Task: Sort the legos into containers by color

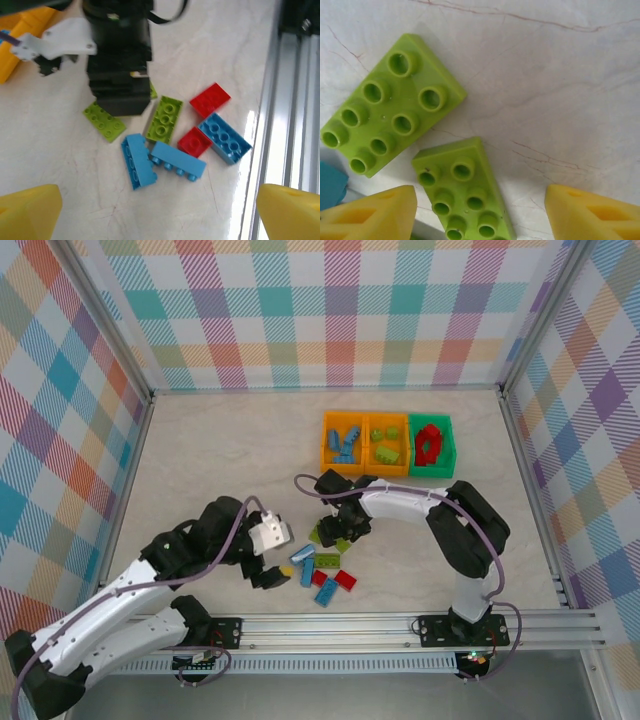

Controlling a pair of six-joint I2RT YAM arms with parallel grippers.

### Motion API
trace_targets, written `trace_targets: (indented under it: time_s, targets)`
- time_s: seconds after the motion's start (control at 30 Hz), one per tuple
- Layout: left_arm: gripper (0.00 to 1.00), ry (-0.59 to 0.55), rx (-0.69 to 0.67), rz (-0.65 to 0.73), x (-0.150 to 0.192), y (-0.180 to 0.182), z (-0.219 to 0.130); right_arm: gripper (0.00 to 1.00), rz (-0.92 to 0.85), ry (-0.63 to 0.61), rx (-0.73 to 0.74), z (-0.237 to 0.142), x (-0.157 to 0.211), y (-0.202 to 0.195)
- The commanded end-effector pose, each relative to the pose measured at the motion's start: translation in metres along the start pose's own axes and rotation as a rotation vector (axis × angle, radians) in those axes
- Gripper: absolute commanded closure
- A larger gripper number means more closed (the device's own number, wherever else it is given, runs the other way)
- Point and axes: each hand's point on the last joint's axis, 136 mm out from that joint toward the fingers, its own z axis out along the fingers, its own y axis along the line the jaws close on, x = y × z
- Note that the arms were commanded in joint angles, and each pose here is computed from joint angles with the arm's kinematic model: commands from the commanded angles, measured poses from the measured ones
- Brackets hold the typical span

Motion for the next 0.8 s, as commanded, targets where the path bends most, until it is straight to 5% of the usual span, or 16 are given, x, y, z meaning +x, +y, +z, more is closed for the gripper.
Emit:
trace_targets:
  time_s: [0.0, 0.27, 0.5, 0.77]
  targets:
    - [0.00, -0.110, 0.005, 0.161, -0.015, -0.006, -0.004, 0.38, 0.007, 0.022, 0.042, 0.010, 0.008, -0.009]
    - [0.00, -0.097, 0.012, 0.170, -0.015, -0.006, -0.003, 0.63, 0.121, -0.028, 0.188, -0.001, 0.009, -0.045]
    - [0.00, -0.137, 0.021, 0.149, -0.024, -0.007, -0.004, 0.72, 0.215, -0.251, 0.055, -0.059, -0.021, -0.050]
    - [0.00, -0.187, -0.041, 0.096, -0.037, 0.005, -0.009, 0.71, 0.445, -0.568, -0.002, -0.145, -0.093, -0.136]
